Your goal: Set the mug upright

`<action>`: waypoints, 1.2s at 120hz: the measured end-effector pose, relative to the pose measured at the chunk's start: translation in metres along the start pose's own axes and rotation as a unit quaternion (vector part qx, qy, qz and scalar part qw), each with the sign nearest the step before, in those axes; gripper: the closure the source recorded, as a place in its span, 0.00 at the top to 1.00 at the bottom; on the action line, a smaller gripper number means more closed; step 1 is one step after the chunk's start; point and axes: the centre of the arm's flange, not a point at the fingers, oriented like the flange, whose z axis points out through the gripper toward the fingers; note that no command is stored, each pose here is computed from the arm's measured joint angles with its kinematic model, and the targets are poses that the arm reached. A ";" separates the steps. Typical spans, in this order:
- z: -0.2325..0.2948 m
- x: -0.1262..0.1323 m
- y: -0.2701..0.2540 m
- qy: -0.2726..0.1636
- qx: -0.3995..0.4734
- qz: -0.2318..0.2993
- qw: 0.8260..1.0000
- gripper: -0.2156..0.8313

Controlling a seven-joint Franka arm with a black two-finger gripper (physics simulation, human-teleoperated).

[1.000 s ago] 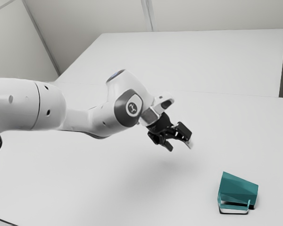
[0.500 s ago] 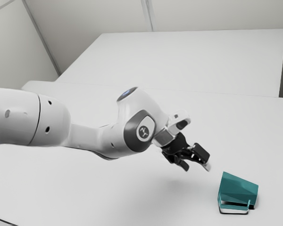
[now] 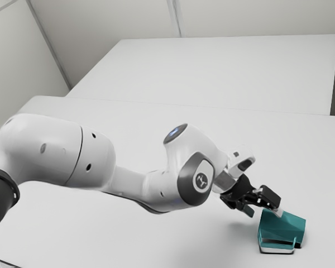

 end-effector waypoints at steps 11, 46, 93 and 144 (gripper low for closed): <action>0.006 0.003 0.008 0.004 -0.003 0.004 1.000 0.75; 0.017 -0.013 0.022 0.008 -0.003 0.012 1.000 0.55; 0.011 -0.005 0.043 0.024 -0.015 0.022 0.999 0.39; 0.020 -0.003 0.074 0.024 -0.033 0.019 0.999 0.15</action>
